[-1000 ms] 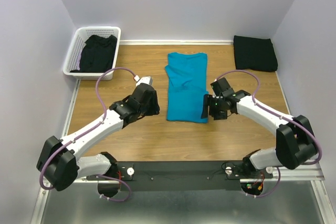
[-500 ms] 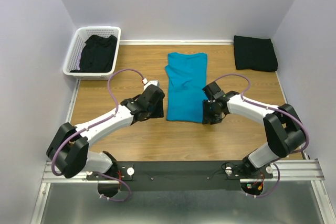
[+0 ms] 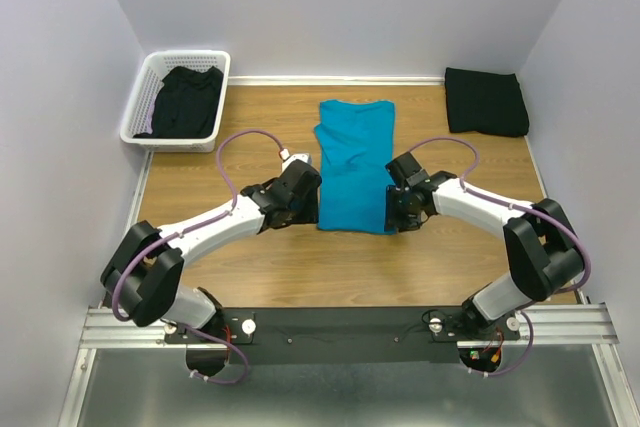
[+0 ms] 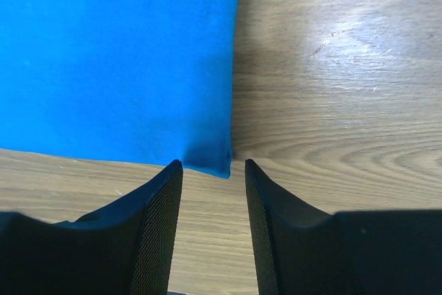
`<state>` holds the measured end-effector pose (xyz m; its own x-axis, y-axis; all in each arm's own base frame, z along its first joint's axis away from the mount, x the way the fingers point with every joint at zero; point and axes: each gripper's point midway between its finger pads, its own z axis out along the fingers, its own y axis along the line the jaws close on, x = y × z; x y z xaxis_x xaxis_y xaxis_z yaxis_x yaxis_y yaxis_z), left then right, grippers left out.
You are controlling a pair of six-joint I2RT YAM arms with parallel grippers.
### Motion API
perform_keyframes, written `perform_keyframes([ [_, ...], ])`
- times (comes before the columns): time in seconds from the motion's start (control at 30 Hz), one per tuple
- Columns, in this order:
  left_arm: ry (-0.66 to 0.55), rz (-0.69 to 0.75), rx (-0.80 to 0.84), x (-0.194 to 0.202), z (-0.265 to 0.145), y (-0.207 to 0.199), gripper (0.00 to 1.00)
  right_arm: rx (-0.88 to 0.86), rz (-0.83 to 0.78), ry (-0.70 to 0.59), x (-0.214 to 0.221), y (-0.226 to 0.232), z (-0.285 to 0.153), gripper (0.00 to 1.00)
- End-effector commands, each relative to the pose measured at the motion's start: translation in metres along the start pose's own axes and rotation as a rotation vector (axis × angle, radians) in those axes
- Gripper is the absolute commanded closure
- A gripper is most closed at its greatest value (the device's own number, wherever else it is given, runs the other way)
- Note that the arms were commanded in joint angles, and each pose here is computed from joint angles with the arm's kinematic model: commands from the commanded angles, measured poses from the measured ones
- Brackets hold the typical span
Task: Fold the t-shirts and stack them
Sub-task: Fold the tshirt
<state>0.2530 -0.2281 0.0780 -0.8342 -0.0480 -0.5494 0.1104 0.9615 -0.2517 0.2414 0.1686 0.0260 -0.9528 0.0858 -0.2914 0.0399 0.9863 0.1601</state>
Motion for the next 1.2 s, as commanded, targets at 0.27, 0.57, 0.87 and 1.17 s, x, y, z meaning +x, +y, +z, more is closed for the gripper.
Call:
perform_keyframes([
  [0.27,-0.005,0.001,0.022,-0.011,0.006,-0.015,0.40,0.078,-0.026,0.034,0.005,-0.010,0.023,0.54],
  [0.57,0.022,0.010,0.007,-0.006,0.012,-0.016,0.40,0.164,-0.058,0.155,0.041,-0.017,0.036,0.61],
  [0.87,0.063,0.015,0.012,0.003,0.019,-0.019,0.39,0.205,-0.067,0.202,0.055,-0.026,0.040,0.78],
  [1.17,0.100,0.016,0.007,0.006,0.032,-0.024,0.37,0.195,-0.099,0.183,0.052,-0.027,0.036,0.99],
])
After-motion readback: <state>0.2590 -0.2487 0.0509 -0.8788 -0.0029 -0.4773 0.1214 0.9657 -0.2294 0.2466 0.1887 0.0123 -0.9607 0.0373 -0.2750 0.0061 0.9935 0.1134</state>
